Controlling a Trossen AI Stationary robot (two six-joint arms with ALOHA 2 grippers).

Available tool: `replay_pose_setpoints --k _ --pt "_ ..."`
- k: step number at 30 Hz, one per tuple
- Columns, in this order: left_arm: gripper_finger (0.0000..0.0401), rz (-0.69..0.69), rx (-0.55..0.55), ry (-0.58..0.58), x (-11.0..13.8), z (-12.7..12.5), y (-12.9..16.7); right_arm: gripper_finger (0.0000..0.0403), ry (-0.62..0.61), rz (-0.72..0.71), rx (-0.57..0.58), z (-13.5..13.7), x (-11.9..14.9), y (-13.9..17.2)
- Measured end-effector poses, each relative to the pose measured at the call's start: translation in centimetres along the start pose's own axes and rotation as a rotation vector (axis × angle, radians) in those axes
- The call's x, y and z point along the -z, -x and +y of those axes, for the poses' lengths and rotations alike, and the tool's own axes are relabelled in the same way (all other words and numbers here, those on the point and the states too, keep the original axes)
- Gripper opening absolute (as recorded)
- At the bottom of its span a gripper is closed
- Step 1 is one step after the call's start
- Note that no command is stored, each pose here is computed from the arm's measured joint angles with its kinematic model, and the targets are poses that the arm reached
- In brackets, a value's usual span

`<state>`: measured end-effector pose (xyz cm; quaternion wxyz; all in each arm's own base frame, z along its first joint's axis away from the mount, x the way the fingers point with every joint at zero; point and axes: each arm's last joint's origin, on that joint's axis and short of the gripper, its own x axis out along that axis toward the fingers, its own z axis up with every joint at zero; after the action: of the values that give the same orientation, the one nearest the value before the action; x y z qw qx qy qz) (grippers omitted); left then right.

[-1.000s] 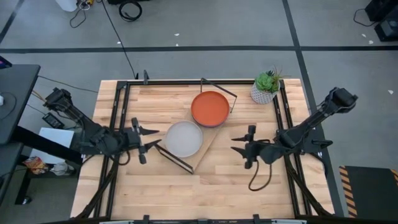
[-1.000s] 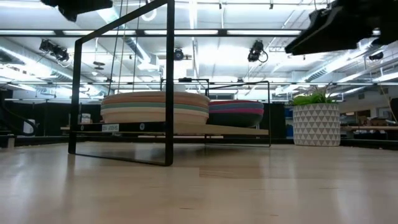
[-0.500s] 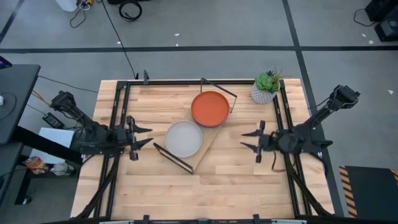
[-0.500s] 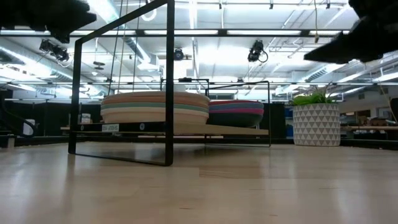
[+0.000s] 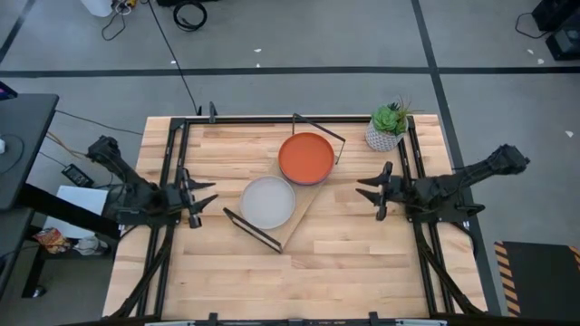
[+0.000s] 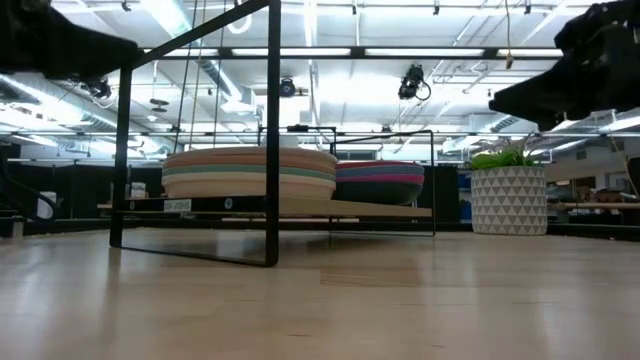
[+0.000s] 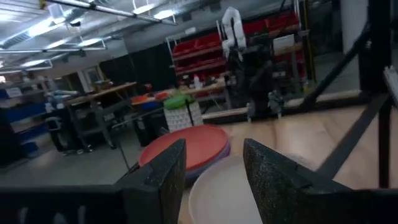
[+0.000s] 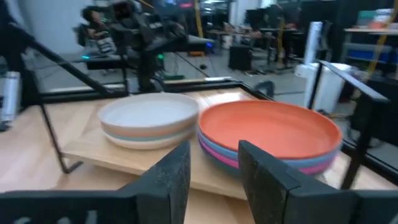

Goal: Place and stack plates onto a shelf
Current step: Return to home position

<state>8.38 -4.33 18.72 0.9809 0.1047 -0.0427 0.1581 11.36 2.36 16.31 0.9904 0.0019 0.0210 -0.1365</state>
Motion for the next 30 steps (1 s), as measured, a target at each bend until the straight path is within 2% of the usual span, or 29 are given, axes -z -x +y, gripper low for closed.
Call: replay_pose_setpoints --k 9,16,21,23,30 --pt "0.0133 -0.023 0.086 0.089 -0.1 0.2 1.0 0.0102 -0.012 -0.025 -0.081 -2.2 -0.3 -0.7" --pt "0.0121 -0.017 0.144 0.139 0.1 -0.1 1.3 0.0094 -0.046 -0.023 -0.114 -3.3 -0.4 -1.0" --pt "0.0121 -0.053 0.255 0.155 0.0 -0.4 1.4 0.0093 -0.105 -0.07 0.018 -3.9 -0.8 -1.0" --pt "0.0121 -0.054 0.254 0.155 -0.1 -0.4 1.4 0.0094 -0.123 -0.088 0.067 -4.1 -0.9 -1.0" --pt "0.0121 -0.051 0.248 0.156 0.0 -0.4 1.4 0.0094 -0.117 -0.091 0.088 -4.1 -1.0 -1.0"
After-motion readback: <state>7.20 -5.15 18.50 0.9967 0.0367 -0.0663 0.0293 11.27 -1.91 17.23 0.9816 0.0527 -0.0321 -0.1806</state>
